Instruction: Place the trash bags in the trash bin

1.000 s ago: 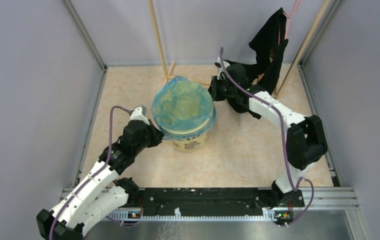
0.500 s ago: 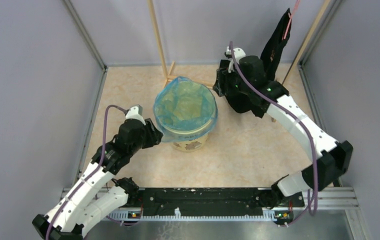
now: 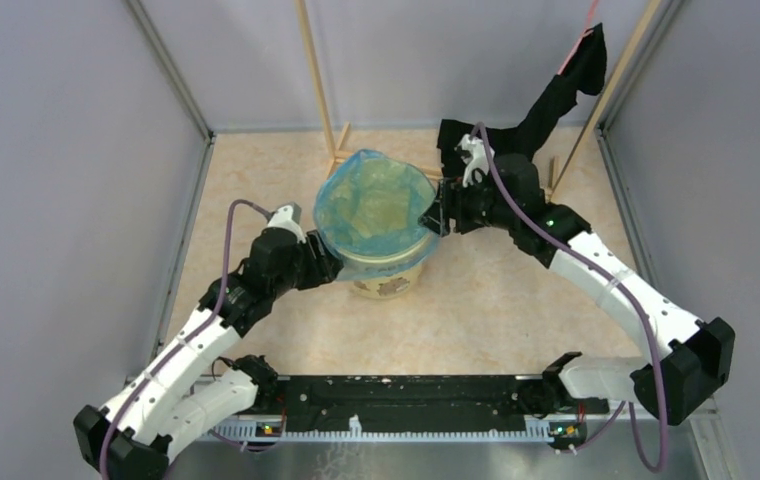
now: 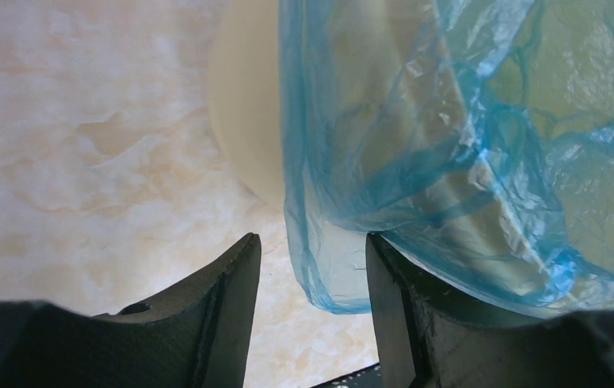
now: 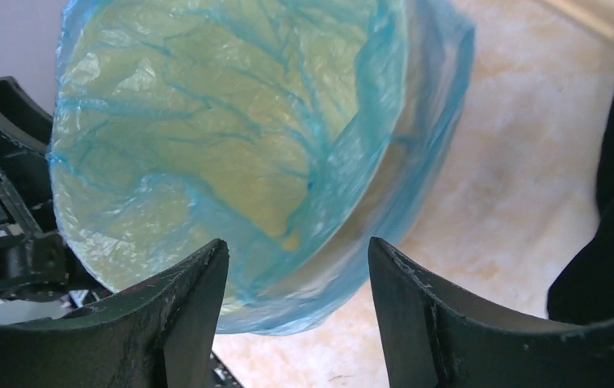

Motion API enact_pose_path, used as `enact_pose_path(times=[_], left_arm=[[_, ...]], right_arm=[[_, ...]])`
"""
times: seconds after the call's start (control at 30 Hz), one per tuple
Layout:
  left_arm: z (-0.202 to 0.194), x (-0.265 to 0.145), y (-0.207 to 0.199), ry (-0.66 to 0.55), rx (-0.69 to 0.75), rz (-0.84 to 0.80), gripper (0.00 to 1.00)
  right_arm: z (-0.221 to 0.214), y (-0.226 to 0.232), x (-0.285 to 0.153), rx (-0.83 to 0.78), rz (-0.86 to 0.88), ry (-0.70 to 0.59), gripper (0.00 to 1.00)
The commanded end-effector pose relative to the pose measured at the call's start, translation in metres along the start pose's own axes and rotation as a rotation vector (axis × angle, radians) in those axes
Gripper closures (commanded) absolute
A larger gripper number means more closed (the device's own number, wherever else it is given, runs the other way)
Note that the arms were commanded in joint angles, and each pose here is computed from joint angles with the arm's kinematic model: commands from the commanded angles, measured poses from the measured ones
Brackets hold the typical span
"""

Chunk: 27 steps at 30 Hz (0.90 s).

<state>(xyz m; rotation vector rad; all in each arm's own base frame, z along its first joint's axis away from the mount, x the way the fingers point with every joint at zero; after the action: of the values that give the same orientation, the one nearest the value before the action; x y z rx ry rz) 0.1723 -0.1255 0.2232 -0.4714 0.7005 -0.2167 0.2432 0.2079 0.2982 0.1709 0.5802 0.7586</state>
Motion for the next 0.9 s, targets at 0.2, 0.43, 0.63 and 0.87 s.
enact_pose_path(times=[0.2, 0.43, 0.63, 0.87], left_arm=[[-0.014, 0.018, -0.041, 0.150, -0.027, -0.344, 0.35], [-0.004, -0.023, -0.020, 0.036, 0.082, -0.246, 0.02], [0.030, -0.089, -0.022, -0.133, 0.145, -0.237, 0.02], [0.105, -0.096, -0.035, -0.323, 0.181, 0.039, 0.02]], right_arm=[[0.016, -0.004, 0.007, 0.138, -0.103, -0.143, 0.46], [0.031, -0.024, 0.023, -0.004, -0.231, -0.081, 0.63], [0.028, -0.028, 0.031, -0.156, -0.192, -0.025, 0.66], [0.026, -0.017, 0.048, -0.356, 0.030, 0.015, 0.66]])
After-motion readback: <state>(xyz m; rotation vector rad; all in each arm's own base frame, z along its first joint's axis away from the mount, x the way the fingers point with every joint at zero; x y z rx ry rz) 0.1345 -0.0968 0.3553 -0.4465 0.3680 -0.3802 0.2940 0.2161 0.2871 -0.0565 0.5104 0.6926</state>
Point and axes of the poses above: each gripper's point midway between its finger pads, its own x axis out along the fingers, its own y axis along the line the jaws close on, z = x × y, the point moved 7 cm from there along -x, back along the fingers, and after that the axes turned 1 degree about -x, right-handed, at the moved point
